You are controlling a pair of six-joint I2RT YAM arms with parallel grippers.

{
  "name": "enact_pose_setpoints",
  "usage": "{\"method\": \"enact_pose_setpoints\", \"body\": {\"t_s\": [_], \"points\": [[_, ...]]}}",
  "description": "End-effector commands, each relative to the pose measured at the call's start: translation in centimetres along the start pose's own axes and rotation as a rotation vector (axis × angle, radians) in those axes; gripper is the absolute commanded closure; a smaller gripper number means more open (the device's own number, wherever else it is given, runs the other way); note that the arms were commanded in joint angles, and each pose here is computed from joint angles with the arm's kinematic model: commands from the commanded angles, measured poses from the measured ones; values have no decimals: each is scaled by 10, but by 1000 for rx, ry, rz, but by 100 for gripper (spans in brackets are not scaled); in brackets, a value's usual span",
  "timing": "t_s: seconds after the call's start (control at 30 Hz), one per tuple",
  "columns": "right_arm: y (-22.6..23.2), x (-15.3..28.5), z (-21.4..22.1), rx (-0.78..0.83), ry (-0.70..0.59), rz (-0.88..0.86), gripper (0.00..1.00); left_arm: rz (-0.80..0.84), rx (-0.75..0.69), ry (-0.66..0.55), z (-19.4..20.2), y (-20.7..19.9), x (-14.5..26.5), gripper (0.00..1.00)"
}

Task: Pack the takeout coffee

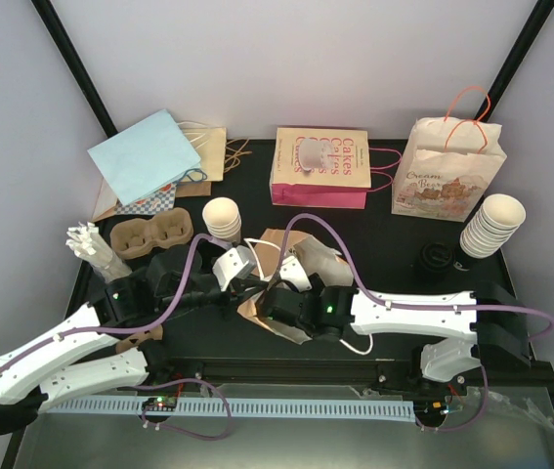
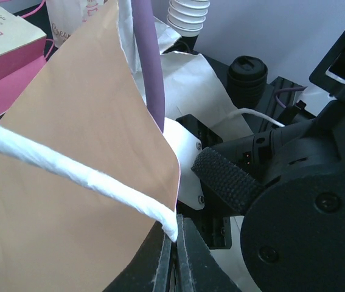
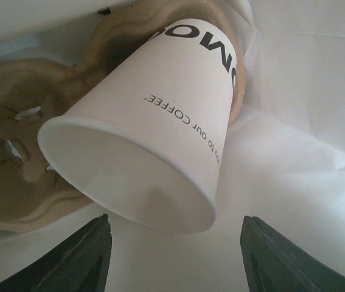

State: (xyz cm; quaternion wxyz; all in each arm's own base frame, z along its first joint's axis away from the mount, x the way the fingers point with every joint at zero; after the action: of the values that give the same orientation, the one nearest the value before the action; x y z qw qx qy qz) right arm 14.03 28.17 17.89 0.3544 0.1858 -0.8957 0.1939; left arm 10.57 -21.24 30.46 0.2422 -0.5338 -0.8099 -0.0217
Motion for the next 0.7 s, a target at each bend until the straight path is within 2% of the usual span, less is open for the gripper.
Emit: {"method": "enact_pose_setpoints", "body": {"t_s": [0.0, 0.27, 0.57, 0.67], "points": [[-7, -1, -4, -6, -51, 34, 40, 68, -11, -30, -7, -11, 4, 98], [-13, -5, -9, -9, -67, 63, 44, 69, -5, -24, -5, -10, 4, 98], [0, -21, -21, 63, -91, 109, 46, 76, 0, -16, -2, -11, 3, 99], [5, -26, -22, 76, -91, 115, 52, 76, -2, -16, -2, -11, 3, 98]]}}
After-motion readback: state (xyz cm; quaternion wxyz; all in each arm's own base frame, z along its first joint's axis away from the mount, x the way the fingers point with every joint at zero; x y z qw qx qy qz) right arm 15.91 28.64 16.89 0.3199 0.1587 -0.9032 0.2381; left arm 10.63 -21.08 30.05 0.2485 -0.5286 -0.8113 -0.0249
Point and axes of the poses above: each gripper's point midway between its finger pads, its own x axis back along the fingers, its own y axis along the line the jaws close on, z = x × y, the point moved 5 cm from there along x, back along the fingers
